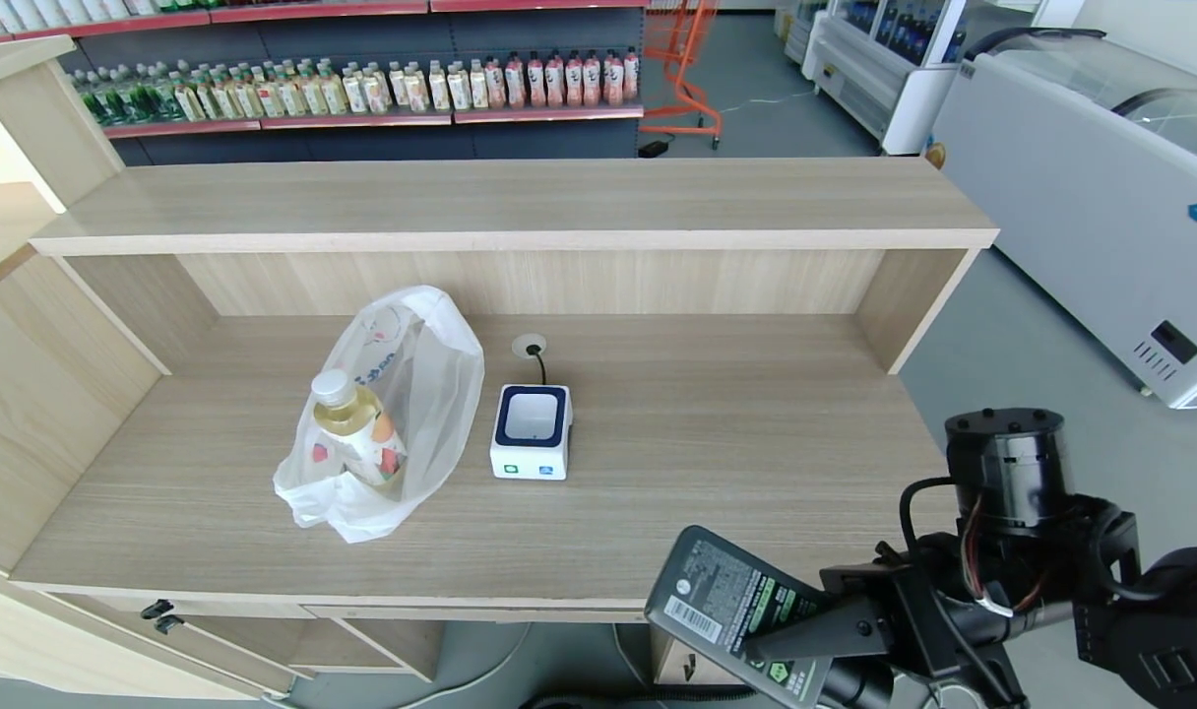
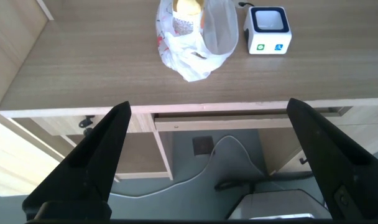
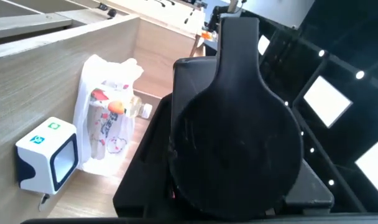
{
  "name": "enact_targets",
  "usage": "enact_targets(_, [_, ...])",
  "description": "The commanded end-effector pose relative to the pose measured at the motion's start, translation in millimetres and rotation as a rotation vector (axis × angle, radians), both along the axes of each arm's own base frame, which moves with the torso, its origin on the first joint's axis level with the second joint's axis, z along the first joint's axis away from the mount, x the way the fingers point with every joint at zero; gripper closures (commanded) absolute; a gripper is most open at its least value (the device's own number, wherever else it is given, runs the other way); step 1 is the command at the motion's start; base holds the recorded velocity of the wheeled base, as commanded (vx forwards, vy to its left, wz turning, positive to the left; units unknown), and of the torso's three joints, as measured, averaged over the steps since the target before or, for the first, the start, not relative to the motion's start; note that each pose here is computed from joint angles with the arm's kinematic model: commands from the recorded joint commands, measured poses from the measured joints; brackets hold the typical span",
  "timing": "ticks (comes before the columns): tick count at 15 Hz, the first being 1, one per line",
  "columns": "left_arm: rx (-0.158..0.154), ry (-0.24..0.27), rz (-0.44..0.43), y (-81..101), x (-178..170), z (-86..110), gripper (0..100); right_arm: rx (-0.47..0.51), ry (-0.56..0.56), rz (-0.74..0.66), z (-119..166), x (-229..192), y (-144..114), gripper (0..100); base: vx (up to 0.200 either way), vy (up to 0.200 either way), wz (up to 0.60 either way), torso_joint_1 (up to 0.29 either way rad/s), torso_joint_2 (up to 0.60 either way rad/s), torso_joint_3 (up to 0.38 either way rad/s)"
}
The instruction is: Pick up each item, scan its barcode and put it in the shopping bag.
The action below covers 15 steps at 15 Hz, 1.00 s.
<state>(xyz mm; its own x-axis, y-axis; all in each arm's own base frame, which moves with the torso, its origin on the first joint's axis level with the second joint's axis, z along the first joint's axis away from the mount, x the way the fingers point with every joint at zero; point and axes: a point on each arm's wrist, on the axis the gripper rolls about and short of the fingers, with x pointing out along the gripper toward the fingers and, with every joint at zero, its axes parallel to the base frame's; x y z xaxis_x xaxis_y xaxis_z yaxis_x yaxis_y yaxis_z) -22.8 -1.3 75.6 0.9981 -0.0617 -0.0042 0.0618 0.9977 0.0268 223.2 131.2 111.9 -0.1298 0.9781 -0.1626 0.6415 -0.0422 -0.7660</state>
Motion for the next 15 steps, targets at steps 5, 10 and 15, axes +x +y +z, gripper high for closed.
enact_targets(5, [0.001, 0.000, 0.000, 0.0, 0, -0.1, 0, 0.008, 0.000, 0.020, 1, -1, 1, 100, 0.000, 0.000, 0.00, 0.000, 0.00, 0.000])
enact_targets(10, [0.001, 0.002, 0.000, 0.0, 0, -0.5, 0, 0.033, -0.036, 0.035, 8, 0, 1, 100, 0.000, 0.000, 0.00, 0.000, 0.00, 0.000])
enact_targets(15, [0.001, 0.000, 0.000, 0.0, 0, -0.1, 0, 0.065, -0.105, 0.034, 17, 3, 3, 100, 0.000, 0.000, 0.00, 0.000, 0.00, 0.000])
